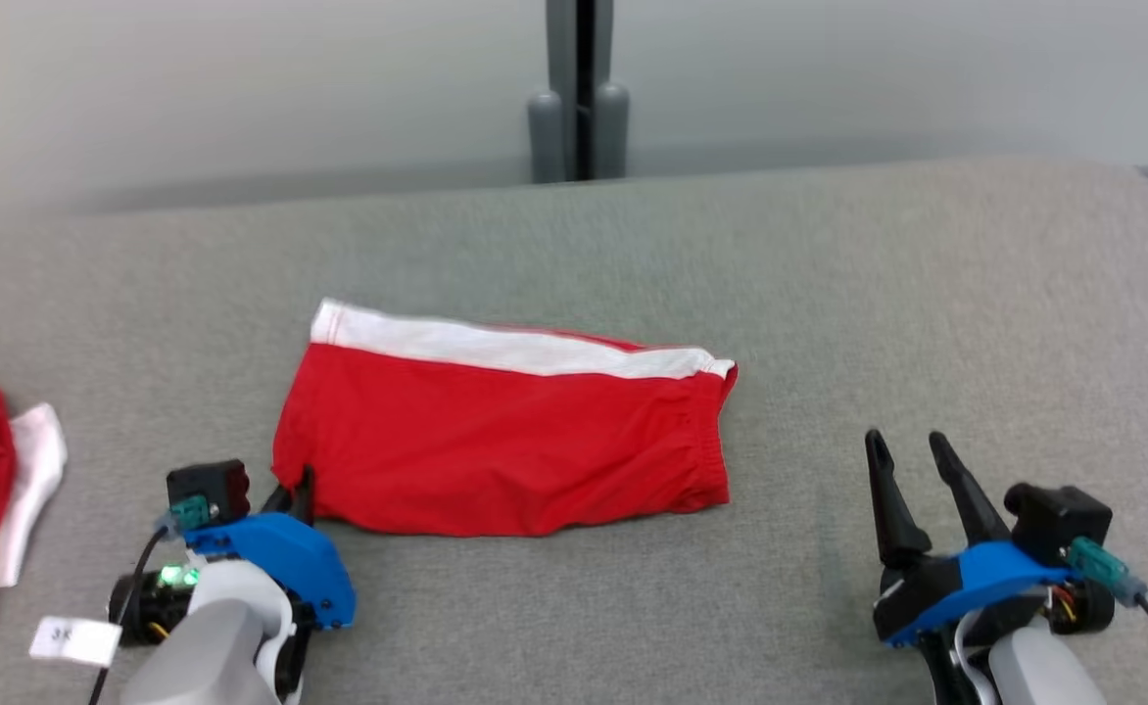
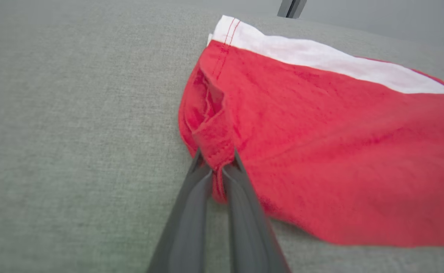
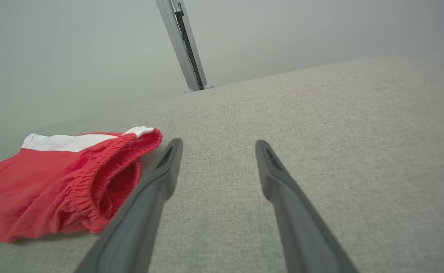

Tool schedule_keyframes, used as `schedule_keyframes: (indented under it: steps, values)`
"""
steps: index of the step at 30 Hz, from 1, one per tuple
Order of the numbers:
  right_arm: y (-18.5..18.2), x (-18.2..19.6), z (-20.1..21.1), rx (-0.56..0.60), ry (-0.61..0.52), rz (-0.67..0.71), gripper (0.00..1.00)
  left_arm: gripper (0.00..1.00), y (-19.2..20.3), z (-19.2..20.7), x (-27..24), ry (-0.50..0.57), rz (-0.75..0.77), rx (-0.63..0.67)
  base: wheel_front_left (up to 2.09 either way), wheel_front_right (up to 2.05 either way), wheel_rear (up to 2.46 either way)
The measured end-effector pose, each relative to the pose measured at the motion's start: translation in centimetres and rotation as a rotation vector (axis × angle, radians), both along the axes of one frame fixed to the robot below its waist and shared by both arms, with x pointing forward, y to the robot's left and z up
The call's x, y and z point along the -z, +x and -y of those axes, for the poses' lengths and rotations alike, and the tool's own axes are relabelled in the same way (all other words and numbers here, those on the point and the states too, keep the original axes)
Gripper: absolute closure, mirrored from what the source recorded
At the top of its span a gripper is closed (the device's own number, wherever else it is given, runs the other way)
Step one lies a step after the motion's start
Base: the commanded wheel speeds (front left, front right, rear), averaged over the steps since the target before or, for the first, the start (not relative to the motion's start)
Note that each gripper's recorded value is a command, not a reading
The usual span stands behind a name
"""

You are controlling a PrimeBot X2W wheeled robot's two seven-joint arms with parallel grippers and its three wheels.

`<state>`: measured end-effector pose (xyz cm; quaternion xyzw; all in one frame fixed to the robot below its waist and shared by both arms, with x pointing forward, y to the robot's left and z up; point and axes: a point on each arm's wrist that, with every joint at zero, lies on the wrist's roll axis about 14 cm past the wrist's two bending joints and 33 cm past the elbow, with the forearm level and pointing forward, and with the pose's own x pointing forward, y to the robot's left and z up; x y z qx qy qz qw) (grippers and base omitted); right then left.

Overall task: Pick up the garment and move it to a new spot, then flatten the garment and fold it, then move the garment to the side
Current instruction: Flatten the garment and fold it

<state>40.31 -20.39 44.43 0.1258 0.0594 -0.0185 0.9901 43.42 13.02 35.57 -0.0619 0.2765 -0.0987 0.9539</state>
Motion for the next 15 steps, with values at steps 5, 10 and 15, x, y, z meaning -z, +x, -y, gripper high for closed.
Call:
schedule_keyframes:
  steps: [5,10,15]
  values:
    - [-1.6,0.6,-1.4,-0.036,-0.008,-0.022,0.0,1.0,-2.6,-1.1,-0.9,-0.044,0.034,-0.101,0.0,0.0,0.0]
    - [-2.2,1.2,-3.1,-0.085,-0.008,-0.039,0.0,1.0,-5.5,-1.9,-0.6,-0.082,0.043,-0.189,0.0,0.0,0.0]
    - [-1.4,1.1,-5.7,-0.167,-0.019,-0.034,0.0,0.0,-5.7,-2.4,-2.0,-0.064,0.121,-0.211,0.0,0.0,0.0]
